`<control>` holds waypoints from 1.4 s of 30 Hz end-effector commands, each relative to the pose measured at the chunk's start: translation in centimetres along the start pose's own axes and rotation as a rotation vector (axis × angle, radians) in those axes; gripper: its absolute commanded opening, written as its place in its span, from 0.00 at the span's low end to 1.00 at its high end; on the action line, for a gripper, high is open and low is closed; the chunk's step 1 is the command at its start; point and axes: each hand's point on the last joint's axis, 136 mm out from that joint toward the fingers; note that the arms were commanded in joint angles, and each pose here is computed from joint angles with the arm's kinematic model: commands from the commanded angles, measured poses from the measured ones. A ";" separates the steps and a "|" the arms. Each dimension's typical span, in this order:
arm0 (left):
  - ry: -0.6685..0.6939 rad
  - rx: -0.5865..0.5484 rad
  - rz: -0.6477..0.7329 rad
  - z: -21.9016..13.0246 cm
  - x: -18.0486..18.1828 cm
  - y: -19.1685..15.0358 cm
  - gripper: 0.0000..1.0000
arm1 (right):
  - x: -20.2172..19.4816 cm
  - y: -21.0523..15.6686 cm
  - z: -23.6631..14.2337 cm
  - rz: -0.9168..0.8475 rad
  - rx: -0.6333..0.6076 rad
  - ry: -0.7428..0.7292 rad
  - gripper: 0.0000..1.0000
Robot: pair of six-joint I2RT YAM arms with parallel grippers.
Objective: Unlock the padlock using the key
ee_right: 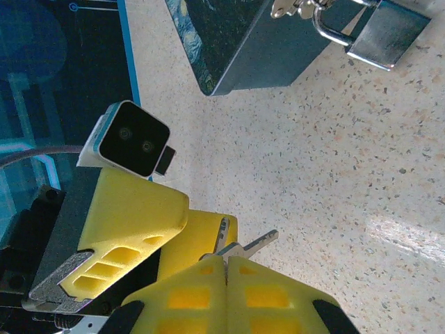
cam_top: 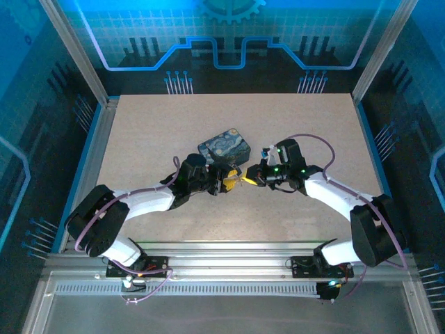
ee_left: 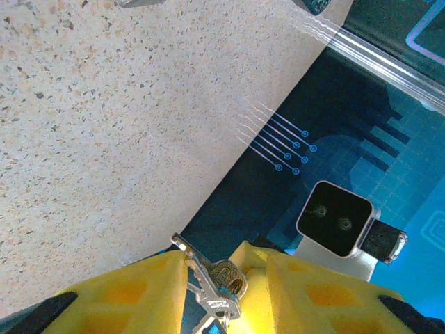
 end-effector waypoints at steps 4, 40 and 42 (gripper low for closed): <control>0.008 -0.006 0.019 -0.2 0.3 0.3 0.36 | 1.8 0.3 0.1 -0.033 0.000 0.042 0.00; 0.018 -0.035 0.032 -0.8 0.6 1.0 0.32 | 3.2 0.3 0.4 -0.033 0.006 0.094 0.00; 0.015 -0.033 0.033 -0.8 0.5 1.0 0.31 | 3.2 0.2 0.5 -0.034 0.009 0.094 0.00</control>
Point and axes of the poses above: each hand's point on the last joint's axis, 136 mm out from that joint toward the fingers, its own z axis out along the fingers, its own x axis along the line the jaws close on, y = z × x, and after that the axes turned 4 degrees about -z, right-handed
